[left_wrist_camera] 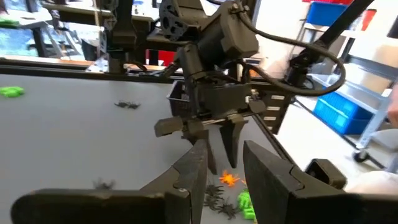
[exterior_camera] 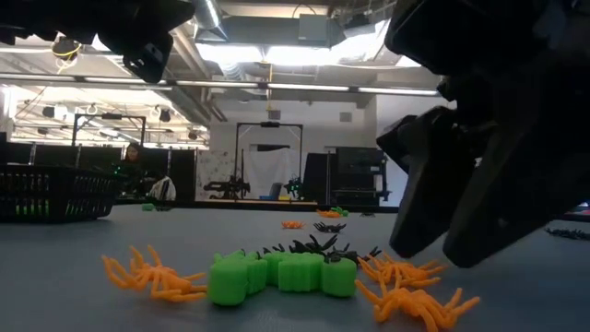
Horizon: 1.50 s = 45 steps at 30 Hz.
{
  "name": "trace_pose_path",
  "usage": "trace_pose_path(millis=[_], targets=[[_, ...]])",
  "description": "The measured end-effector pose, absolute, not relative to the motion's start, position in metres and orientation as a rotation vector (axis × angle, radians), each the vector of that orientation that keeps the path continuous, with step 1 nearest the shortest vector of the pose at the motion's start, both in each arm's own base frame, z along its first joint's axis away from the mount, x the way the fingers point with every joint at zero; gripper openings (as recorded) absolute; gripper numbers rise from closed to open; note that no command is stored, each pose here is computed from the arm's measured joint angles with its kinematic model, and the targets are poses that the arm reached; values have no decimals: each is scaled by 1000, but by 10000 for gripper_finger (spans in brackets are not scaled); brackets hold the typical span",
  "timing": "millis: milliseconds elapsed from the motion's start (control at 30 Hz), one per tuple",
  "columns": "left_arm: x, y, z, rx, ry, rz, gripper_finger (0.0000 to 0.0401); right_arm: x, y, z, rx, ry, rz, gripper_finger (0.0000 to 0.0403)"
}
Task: Sort Halloween decoration
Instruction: Put the orange spider toy into the bottom left black bin
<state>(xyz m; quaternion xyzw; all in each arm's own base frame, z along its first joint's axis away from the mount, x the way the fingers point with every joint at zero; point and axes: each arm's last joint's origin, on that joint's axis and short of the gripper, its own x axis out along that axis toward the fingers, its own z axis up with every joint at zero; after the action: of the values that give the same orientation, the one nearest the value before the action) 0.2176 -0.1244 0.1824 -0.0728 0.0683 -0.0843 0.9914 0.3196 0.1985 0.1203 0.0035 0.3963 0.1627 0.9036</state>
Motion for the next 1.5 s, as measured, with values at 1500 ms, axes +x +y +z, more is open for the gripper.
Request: trace_pose_path(millis=[1500], targets=[[233,-87,177,-430,116,168,102,336,145,184,-370,617,-295,1]])
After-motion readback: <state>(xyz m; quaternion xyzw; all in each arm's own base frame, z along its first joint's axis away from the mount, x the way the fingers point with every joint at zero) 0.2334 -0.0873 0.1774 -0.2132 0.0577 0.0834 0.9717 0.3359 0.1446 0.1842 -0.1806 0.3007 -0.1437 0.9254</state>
